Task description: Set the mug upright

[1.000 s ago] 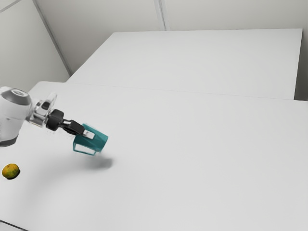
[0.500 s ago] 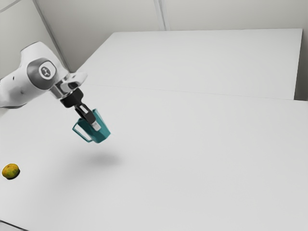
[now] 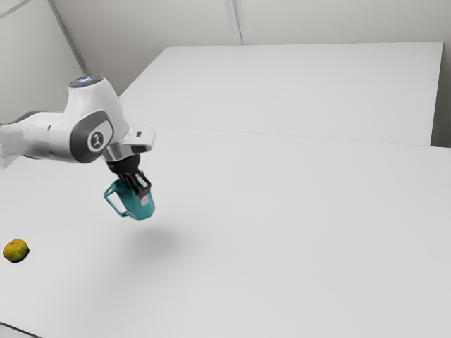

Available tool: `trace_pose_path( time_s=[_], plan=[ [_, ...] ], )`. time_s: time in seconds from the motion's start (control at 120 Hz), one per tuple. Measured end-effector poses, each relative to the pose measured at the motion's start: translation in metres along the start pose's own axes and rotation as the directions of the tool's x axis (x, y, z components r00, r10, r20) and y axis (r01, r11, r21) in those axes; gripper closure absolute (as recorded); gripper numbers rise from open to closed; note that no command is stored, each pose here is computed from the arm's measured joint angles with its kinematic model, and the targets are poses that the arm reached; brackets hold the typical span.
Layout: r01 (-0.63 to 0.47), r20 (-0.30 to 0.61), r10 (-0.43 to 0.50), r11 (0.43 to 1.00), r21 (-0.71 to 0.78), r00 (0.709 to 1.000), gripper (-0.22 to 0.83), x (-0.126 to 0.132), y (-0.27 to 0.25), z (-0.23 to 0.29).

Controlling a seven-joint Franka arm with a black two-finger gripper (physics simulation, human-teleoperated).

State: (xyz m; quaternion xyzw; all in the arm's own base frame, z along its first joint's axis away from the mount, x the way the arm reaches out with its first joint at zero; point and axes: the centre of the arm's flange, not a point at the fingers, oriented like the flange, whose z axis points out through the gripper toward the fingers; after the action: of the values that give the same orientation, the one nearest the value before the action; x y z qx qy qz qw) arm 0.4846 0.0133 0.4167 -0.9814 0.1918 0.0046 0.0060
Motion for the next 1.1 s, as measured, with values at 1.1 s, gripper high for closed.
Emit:
trace_pose_path(
  time_s=[1.1],
  plan=[
    [0.363, -0.071, -0.360, 0.931, 0.037, 0.930, 0.78, 0.013, 0.047, 0.070]
  ],
)
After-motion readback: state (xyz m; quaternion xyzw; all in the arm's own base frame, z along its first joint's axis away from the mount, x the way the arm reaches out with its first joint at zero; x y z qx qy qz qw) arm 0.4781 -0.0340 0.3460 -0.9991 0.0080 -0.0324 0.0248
